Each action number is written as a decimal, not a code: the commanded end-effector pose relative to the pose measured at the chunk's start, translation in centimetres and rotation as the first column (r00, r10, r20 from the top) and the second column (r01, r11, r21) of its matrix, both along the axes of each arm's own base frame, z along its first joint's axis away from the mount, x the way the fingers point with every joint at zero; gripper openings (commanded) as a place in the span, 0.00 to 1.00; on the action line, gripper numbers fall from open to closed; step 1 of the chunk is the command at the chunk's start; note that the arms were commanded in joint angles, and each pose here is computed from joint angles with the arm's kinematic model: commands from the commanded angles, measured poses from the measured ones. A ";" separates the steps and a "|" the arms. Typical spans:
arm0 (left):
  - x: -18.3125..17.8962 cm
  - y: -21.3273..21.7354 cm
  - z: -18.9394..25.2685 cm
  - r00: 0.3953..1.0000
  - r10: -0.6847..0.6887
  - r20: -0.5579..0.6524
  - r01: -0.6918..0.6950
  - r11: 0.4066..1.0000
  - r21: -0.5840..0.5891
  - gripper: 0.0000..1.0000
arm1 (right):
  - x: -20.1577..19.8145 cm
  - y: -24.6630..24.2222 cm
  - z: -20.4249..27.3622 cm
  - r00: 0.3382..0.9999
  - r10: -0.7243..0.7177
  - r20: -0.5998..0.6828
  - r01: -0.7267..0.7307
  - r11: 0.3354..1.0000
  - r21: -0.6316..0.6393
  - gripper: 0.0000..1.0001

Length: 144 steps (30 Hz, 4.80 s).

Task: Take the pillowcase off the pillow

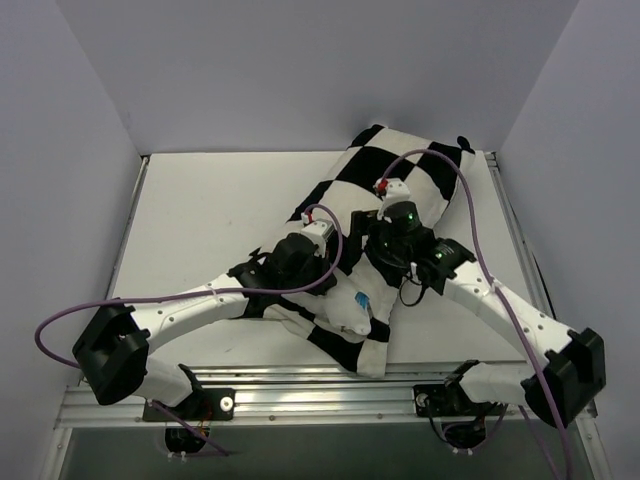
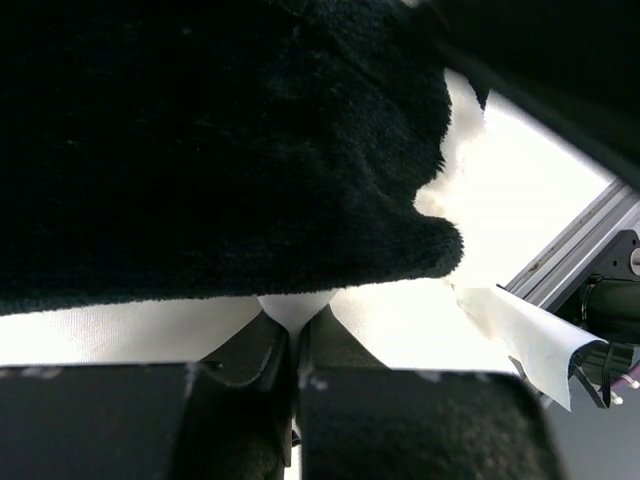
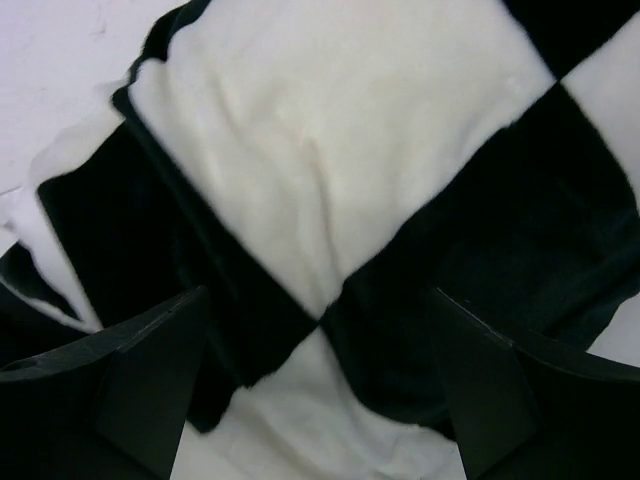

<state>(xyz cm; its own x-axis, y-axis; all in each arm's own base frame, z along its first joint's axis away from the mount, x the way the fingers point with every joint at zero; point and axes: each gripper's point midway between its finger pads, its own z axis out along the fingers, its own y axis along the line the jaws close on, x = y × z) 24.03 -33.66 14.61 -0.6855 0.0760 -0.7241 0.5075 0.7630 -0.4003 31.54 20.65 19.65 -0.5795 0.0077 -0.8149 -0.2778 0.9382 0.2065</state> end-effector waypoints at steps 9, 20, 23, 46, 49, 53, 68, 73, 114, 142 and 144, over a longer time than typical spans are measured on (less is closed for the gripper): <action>0.1 -0.1 2.0 1.000 -0.006 -0.002 0.006 1.000 -0.013 0.02 | -7.1 0.5 -3.7 0.982 0.151 -0.111 -0.146 0.988 0.054 0.84; -2.1 2.5 4.1 0.999 0.017 -0.043 -0.017 1.000 -0.010 0.02 | -0.7 -5.0 -6.9 0.974 -0.206 -0.094 0.203 0.978 -0.043 0.03; -3.7 4.5 4.5 0.997 0.026 -0.067 -0.026 1.000 0.001 0.02 | 1.7 -7.9 -6.1 0.942 -0.330 -0.064 0.328 0.944 -0.034 0.00; -11.8 7.9 7.5 0.974 -0.117 -0.191 0.068 0.966 -0.248 0.56 | 8.8 -9.5 -6.3 0.926 -0.331 -0.179 0.352 0.930 0.105 0.27; -8.9 7.5 10.7 0.995 -0.069 -0.078 0.053 0.979 -0.196 0.91 | 6.6 -8.4 -4.2 0.945 -0.279 -0.172 0.301 0.947 0.113 0.57; -4.9 9.0 14.6 0.998 0.045 0.055 -0.040 0.996 -0.084 1.00 | 4.1 -8.8 -2.3 0.950 -0.272 -0.154 0.292 0.949 0.123 0.74; -1.2 10.7 1.5 0.956 0.173 -0.238 -0.199 0.976 -0.089 0.86 | 4.2 -2.1 -6.1 0.969 0.003 -0.245 0.046 0.980 0.195 0.74; -5.7 7.5 1.3 0.965 0.084 -0.248 -0.140 0.966 -0.219 0.83 | 6.4 4.7 -7.2 0.959 0.160 -0.233 -0.128 0.981 0.146 0.74; -5.2 12.7 0.4 0.965 0.236 -0.119 -0.254 0.951 -0.176 0.86 | -10.7 7.7 -10.6 0.991 0.088 -0.097 -0.106 0.974 -0.199 0.63; 0.3 16.2 -1.2 0.883 0.470 0.006 -0.470 0.883 -0.009 0.02 | -8.4 3.2 -4.6 0.999 -0.044 -0.024 0.041 0.991 -0.130 0.00; 0.8 19.8 -1.9 0.807 0.590 0.034 -0.591 0.804 0.060 0.02 | -7.8 0.5 -3.0 0.994 -0.111 -0.019 0.108 0.987 -0.117 0.00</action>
